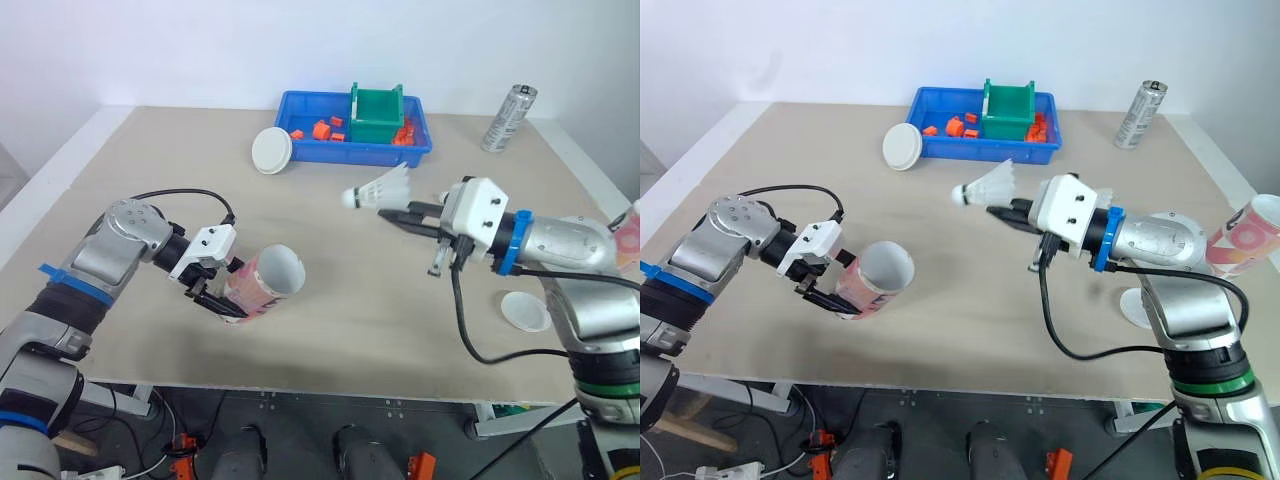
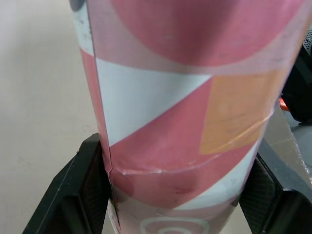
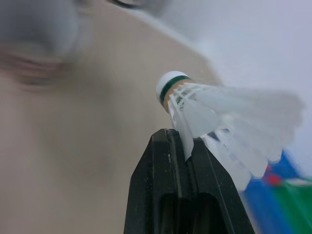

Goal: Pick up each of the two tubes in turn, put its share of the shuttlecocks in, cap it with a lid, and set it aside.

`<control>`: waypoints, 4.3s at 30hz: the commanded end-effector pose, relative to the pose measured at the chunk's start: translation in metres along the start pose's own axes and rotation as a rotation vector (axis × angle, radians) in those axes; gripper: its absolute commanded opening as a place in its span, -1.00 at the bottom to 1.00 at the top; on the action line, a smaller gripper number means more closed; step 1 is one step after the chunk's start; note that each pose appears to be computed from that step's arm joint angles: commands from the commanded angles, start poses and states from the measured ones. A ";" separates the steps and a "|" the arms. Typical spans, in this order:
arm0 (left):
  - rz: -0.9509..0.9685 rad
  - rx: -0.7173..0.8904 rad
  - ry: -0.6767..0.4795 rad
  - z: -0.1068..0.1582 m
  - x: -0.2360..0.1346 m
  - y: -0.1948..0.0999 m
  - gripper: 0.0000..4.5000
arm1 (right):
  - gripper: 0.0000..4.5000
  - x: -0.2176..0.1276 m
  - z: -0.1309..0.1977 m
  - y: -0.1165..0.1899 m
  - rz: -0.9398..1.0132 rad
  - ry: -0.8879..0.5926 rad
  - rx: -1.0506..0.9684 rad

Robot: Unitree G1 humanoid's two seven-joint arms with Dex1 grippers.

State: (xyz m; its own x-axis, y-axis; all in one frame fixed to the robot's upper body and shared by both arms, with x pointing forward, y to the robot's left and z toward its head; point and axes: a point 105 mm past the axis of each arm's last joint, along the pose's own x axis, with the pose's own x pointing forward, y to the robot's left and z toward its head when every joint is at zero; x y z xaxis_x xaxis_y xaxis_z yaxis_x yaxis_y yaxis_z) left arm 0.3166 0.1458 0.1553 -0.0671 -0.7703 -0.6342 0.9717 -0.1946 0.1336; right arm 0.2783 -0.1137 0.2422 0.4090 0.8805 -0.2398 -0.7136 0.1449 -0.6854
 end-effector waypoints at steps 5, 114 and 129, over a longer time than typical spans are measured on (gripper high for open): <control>-0.045 -0.022 -0.112 0.023 0.011 0.003 0.45 | -0.95 0.018 0.036 0.018 0.146 -0.082 -0.124; -0.106 0.019 -0.007 0.016 0.023 -0.001 0.45 | -0.98 -0.001 0.036 0.015 0.214 -0.069 0.031; -0.100 0.019 -0.010 0.017 0.022 0.001 0.45 | 0.03 0.030 0.043 0.019 0.325 -0.058 -0.101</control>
State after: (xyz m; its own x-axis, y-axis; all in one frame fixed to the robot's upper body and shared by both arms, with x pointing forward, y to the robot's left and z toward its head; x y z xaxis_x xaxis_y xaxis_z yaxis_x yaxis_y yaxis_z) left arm 0.3125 0.1158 0.1566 -0.1676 -0.7585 -0.6297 0.9539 -0.2862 0.0908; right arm 0.2595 -0.0671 0.2383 0.1502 0.8827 -0.4452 -0.7620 -0.1836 -0.6210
